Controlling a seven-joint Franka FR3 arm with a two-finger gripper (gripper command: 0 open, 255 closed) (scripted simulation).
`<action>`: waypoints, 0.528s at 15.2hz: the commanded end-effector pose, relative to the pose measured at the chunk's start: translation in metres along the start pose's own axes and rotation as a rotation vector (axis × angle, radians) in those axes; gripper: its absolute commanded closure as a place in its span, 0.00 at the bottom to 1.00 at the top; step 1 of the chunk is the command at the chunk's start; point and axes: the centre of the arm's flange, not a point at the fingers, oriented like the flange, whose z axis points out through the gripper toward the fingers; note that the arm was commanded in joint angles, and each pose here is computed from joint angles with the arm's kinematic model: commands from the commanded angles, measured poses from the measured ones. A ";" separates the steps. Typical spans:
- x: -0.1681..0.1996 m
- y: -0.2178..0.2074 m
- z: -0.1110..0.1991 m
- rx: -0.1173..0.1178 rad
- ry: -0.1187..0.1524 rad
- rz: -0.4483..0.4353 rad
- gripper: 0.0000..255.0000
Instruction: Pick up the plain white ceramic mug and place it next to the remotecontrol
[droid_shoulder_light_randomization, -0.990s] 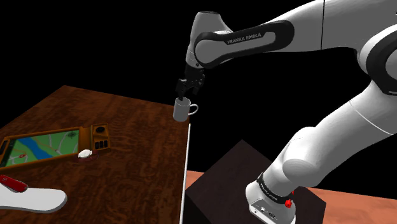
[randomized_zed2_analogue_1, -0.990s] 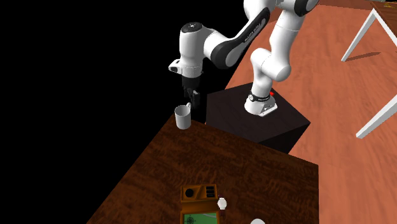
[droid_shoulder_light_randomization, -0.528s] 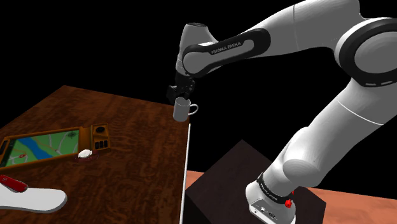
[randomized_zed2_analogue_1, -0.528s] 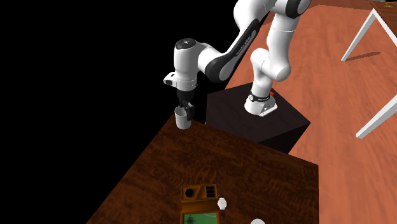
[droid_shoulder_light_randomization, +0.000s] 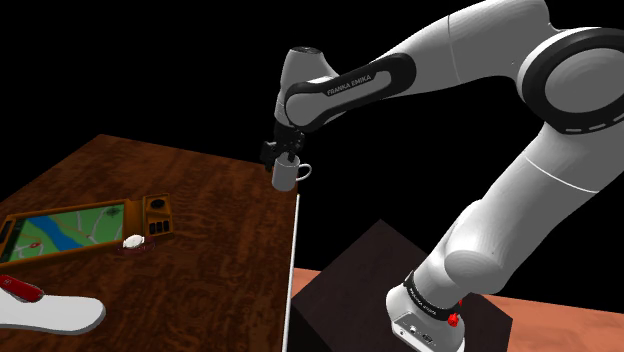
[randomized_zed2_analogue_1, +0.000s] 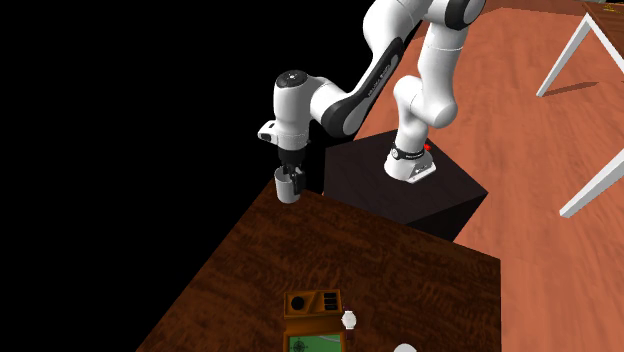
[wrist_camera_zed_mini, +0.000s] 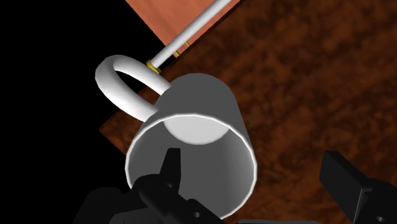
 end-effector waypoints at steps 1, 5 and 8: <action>0.000 0.000 0.000 0.000 0.000 0.000 0.00; 0.000 0.000 0.000 0.000 0.000 0.000 1.00; 0.000 0.000 0.000 0.000 0.000 0.000 1.00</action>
